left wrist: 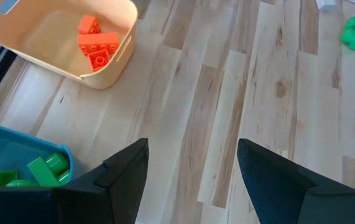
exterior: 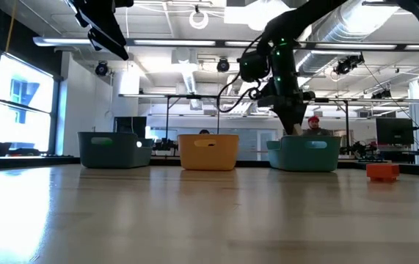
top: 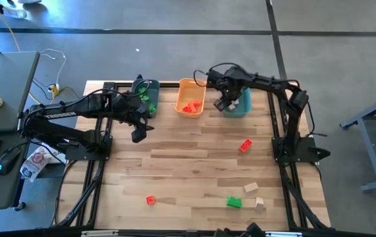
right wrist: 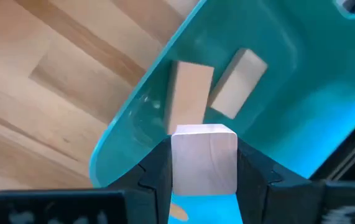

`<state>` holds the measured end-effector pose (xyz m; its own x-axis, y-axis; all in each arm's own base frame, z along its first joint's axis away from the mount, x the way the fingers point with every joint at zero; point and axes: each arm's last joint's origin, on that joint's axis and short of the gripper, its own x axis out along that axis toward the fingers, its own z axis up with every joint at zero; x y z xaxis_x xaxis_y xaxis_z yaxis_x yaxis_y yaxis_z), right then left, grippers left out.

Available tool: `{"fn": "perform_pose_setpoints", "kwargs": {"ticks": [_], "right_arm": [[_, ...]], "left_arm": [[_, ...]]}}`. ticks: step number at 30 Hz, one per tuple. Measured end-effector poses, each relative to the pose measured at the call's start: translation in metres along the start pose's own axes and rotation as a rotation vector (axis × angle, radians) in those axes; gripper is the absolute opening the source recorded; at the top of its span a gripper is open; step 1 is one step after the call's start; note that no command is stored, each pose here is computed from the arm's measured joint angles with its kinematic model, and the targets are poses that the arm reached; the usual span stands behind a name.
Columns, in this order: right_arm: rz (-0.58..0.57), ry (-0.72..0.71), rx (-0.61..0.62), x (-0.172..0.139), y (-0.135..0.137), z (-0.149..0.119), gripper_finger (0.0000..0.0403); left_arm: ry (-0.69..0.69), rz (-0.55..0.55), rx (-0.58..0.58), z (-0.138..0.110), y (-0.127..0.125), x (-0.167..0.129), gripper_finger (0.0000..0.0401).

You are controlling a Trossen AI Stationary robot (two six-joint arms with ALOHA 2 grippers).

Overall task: Sort & place blocks by color
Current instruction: Put the white block into the green bin

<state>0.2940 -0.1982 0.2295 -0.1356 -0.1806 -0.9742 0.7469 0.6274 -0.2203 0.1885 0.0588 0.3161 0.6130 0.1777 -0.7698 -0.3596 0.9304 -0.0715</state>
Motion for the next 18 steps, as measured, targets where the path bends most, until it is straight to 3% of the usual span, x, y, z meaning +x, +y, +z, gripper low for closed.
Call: {"fn": "perform_pose_setpoints", "kwargs": {"ticks": [7, 13, 18], "right_arm": [[0.118, 0.071, 0.069, 0.012, -0.012, 0.006, 0.0108], [0.091, 0.1, 0.041, 0.026, -0.017, 0.012, 0.0115], [0.037, 0.083, 0.015, 0.027, -0.015, 0.012, 0.0148]], "left_arm": [[0.0, 0.0, 0.0, 0.0, 0.0, 0.0, 0.0232], [0.0, 0.0, 0.0, 0.0, 0.0, 0.0, 0.0232], [0.001, 0.0, 0.001, 0.0, 0.0, 0.0, 0.0232]]}}
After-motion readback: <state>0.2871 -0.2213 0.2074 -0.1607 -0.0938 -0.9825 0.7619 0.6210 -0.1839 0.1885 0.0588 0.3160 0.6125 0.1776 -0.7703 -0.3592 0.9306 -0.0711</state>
